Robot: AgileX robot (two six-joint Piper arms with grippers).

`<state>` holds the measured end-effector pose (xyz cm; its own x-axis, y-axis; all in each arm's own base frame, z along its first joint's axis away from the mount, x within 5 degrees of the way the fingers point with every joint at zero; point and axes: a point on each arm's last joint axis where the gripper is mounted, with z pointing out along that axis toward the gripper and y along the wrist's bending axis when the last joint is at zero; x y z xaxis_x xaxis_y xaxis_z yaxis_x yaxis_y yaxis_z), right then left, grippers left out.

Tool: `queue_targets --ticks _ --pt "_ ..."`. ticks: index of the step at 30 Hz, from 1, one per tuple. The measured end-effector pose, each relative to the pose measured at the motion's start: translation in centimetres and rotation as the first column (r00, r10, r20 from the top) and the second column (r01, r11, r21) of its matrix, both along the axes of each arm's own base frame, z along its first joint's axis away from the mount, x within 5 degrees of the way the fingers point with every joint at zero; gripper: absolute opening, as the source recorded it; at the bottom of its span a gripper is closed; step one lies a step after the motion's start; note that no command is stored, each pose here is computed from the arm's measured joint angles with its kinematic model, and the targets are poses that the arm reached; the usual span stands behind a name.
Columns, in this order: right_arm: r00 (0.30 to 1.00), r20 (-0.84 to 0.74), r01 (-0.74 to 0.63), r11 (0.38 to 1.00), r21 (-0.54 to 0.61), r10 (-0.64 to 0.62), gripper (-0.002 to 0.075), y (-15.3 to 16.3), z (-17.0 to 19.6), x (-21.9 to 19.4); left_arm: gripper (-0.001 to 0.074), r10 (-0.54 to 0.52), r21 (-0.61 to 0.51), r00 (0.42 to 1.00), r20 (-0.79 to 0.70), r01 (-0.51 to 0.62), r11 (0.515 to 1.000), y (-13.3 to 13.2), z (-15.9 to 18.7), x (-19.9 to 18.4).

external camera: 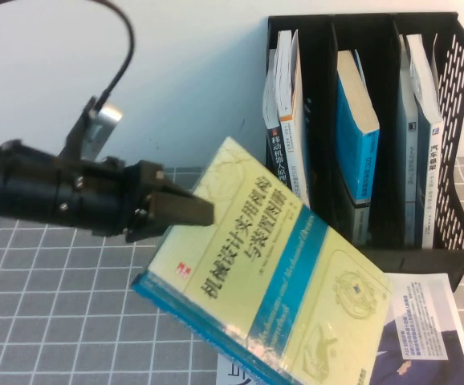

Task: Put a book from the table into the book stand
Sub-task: Pick up the book with your left arm

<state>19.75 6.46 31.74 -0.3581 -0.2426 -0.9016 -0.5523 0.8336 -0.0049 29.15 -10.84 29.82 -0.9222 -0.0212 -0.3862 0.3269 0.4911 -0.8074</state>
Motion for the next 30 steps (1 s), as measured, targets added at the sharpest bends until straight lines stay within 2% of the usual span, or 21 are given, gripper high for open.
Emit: queue_targets --ticks 8,13,20,30 --pt "1.000 0.016 0.003 0.999 -0.042 -0.002 -0.0003 -0.2 -0.1 0.1 0.0193 0.008 0.112 0.996 0.087 -0.018 0.994 -3.9 4.5 0.5" --pt "1.000 0.023 0.006 0.998 -0.057 -0.005 -0.0003 -0.3 -0.1 0.1 0.0194 0.015 0.145 0.987 0.161 -0.039 0.989 -4.9 7.4 0.7" --pt "0.999 0.041 0.028 0.998 -0.058 -0.026 -0.0003 -0.4 0.0 0.3 0.0194 0.048 0.096 0.976 0.211 -0.069 0.993 -5.2 10.5 0.8" --pt "0.996 0.036 0.086 0.996 -0.010 -0.086 -0.0003 -0.7 0.2 0.5 0.0195 0.160 -0.004 0.951 0.264 -0.165 0.986 -5.1 14.2 1.2"
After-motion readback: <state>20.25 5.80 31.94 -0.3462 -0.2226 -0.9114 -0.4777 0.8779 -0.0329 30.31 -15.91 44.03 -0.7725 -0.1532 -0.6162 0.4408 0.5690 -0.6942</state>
